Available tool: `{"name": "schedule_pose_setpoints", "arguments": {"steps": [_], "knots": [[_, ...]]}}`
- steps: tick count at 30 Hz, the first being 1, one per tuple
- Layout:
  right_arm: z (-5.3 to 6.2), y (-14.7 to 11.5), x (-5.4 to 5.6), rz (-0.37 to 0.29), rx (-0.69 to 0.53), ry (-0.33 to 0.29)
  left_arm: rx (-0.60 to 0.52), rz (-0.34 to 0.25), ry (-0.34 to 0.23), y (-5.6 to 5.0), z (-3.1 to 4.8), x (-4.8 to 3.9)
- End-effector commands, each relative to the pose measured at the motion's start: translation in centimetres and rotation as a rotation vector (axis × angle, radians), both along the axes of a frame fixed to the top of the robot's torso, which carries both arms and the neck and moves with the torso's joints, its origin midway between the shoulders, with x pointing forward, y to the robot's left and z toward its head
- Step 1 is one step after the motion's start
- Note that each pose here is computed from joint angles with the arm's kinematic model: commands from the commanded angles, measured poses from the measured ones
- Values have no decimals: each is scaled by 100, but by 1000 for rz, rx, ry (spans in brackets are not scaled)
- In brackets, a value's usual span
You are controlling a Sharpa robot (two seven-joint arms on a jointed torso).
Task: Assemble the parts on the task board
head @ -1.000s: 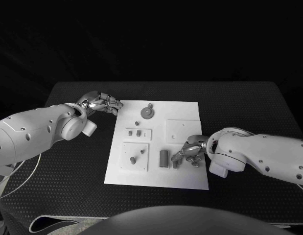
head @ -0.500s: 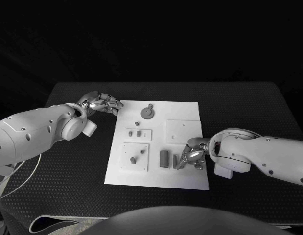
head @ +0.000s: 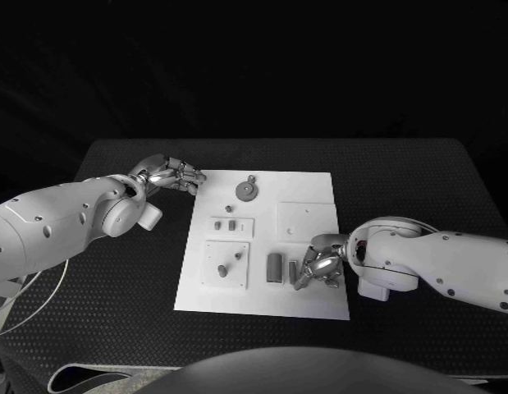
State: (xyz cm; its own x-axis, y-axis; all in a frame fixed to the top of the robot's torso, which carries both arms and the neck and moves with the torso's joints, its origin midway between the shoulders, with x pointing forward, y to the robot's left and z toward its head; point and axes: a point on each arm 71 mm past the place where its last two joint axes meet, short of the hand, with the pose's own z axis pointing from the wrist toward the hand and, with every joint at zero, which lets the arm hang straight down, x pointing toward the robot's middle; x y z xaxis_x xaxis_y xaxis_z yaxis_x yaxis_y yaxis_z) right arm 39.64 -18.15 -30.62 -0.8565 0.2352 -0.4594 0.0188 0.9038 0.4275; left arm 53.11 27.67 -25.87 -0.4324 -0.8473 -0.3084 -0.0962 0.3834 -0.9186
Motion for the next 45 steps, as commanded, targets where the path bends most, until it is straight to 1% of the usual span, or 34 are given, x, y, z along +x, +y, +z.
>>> {"name": "schedule_pose_setpoints", "arguments": {"steps": [1,12,16,28,36,39,45], "knots": [[-32,14,-17,9,-19,-4,-14,-15,1,-24,5,-5],[-38,19,22,-2,-49,-43,-13,-14,2,-22,3,-5],[-37,19,33,24,-74,-69,-14,-16,2,-25,2,-5],[-34,8,56,10,-73,-88,-12,-14,3,-17,1,-6],[-41,25,45,0,-46,-61,-12,-16,5,-20,0,-6],[-53,43,28,8,-40,-32,-13,-17,6,-21,-1,-7],[-61,61,23,5,-34,-32,-13,-17,6,-22,-1,-7]]}}
